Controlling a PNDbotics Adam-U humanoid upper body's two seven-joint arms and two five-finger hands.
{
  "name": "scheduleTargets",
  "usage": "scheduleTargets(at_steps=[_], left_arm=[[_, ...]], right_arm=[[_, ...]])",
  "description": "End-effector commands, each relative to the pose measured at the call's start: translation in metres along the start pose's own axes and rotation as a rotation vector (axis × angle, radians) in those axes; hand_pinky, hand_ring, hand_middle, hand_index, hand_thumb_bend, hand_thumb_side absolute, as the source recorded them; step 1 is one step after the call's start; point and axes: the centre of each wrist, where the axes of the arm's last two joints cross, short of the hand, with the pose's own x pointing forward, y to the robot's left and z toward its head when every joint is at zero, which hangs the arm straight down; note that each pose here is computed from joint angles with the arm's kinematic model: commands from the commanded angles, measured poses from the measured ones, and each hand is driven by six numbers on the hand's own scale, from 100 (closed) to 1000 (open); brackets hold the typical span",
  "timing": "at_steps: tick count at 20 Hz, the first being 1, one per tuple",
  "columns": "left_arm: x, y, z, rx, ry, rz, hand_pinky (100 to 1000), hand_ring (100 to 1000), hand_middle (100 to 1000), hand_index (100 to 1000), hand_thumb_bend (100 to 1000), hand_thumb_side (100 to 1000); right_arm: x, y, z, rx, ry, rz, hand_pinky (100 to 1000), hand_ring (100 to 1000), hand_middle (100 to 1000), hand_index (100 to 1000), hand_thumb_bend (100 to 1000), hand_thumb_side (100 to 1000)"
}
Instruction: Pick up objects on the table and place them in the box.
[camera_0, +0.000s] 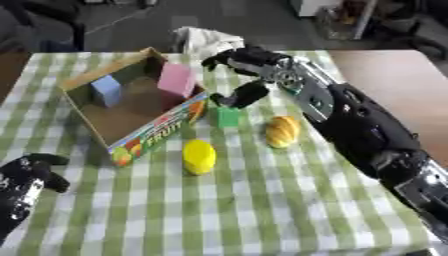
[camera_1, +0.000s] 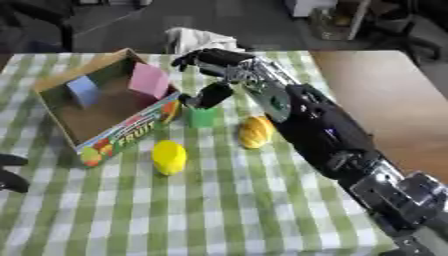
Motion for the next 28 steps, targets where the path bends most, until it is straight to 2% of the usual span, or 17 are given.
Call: scheduleTargets(at_steps=[1,5,10,15,20,21,22,24,28], left_arm=[[0.004,0.005,0.001,0.007,-0.011,-0.019,584,549,668,705,100,606],[0.004,0.005,0.001,0.006,-0.011,-0.017,584,548,668,705,100,606],[0.004,0.004,0.001,0.006,-0.011,-0.016,584,548,667,705,100,606],[0.004,0.004,0.001,0.007,-0.012,-0.014,584,547,667,705,100,605],[0.004,0.004,0.001,0.007,-0.012,-0.013,584,547,667,705,100,605],[0.004,0.004,0.001,0.008,-0.012,-0.013,584,546,666,705,100,605],[0.004,0.004,0.001,0.009,-0.011,-0.012,584,546,666,705,100,605],[0.004,0.004,0.001,0.01,-0.011,-0.012,584,545,666,705,100,605],[0.004,0.004,0.002,0.014,-0.008,-0.012,584,545,666,705,100,606]], right_arm=[[-0.013,-0.007,0.002,0.036,0.061,0.015,852,960,857,973,281,420],[-0.022,0.001,0.001,0.073,0.106,0.028,856,961,858,978,297,430],[-0.024,0.009,-0.002,0.104,0.112,0.054,858,959,858,982,311,426],[-0.024,0.016,-0.007,0.089,0.134,0.076,852,944,829,969,312,383],[-0.025,0.022,-0.01,0.08,0.139,0.089,852,944,829,969,312,383],[-0.024,0.019,-0.01,0.064,0.142,0.09,821,888,636,854,274,222],[-0.023,0.015,-0.009,0.035,0.151,0.089,810,869,567,802,254,155],[-0.021,0.009,-0.008,-0.022,0.172,0.085,799,857,510,756,223,100],[-0.02,-0.005,-0.002,-0.134,0.196,0.062,791,851,476,726,183,100]])
